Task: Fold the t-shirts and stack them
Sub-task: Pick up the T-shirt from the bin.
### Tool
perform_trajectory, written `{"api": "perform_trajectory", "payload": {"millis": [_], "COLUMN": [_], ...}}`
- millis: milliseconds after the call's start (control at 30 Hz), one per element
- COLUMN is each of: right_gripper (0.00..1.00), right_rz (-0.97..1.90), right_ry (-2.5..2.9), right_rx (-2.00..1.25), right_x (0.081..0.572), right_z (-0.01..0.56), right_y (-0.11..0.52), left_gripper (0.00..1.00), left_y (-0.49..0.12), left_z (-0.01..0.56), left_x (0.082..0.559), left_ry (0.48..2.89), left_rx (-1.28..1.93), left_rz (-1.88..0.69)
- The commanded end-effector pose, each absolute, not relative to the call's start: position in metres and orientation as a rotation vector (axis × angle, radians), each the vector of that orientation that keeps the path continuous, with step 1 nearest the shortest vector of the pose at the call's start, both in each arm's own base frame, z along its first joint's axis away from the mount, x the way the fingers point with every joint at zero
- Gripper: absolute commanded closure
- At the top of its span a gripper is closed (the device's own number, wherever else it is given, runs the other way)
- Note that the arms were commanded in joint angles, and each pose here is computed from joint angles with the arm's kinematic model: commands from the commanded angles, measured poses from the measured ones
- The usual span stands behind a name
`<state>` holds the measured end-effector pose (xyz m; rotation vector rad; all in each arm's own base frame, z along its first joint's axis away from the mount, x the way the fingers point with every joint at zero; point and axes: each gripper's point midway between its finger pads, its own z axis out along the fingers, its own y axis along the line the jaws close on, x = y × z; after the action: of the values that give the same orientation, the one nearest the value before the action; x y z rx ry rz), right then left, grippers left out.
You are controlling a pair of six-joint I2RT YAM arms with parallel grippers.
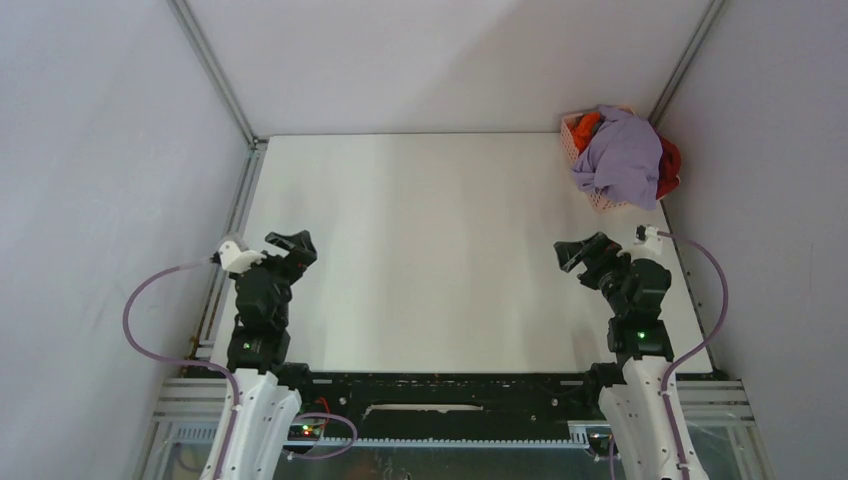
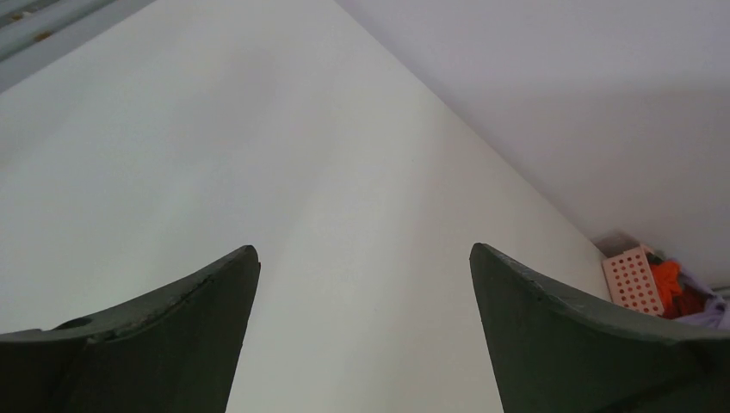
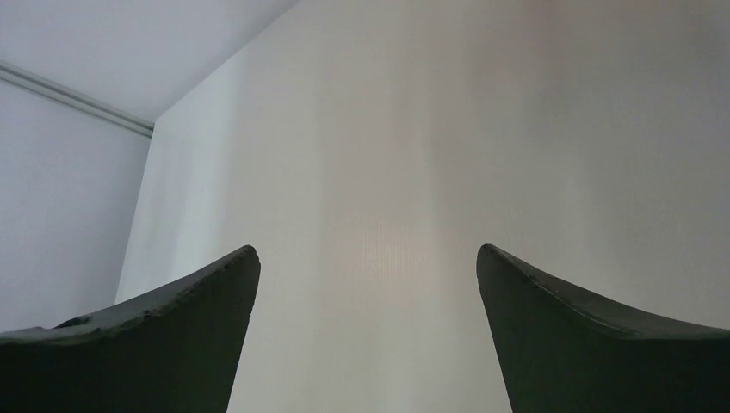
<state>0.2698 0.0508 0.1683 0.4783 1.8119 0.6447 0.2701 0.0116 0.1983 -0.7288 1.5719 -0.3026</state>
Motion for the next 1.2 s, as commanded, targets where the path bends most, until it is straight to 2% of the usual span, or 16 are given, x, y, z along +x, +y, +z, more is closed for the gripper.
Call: {"api": "perform_trajectory", "payload": {"millis": [0,200,400,533,767,933,1100,1167], "right_gripper": [0.0,0.0,0.0,0.0,0.07,0.24,0.33,0.43], "right_rz": [0.679,0.422,0.172,0.052,-0.181,-0.242,-0.278,-0.29], "right_ry": [1.73,1.736,1.892,1.958,2.085,2.22,2.279,2.273], "right_rx": [0.378,0.519,0.605,0.628,0.633,0.647,0.665,0.669], "right_x": [0.274,0.313,0.388,0.433,0.48,0.502,0.512,0.515], "right_z": [0.206,0.254,0.269,0.257,0.223,0.169,0.13,0.129], "right_y": [0.058,0.012,-0.031,-0.056,-0.097,-0.106,-0.111,-0.114], "left_gripper": [0.02,0.02,0.02,0.02,0.02,0.02,0.02,0.02], "left_y": [0.001,0.002,0.009,0.011,0.013,0.013,0.014,0.014], "left_z": [0.204,0.208,0.206,0.207,0.203,0.199,0.196,0.195], "left_x": [0.273,0.272,0.268,0.267,0.27,0.273,0.275,0.275], "left_ry": [1.547,1.513,1.498,1.477,1.484,1.507,1.516,1.516], "left_rx": [-0.657,-0.664,-0.702,-0.711,-0.724,-0.735,-0.742,-0.744], "left_rz": [-0.36,-0.374,-0.345,-0.346,-0.335,-0.328,-0.323,-0.323]}}
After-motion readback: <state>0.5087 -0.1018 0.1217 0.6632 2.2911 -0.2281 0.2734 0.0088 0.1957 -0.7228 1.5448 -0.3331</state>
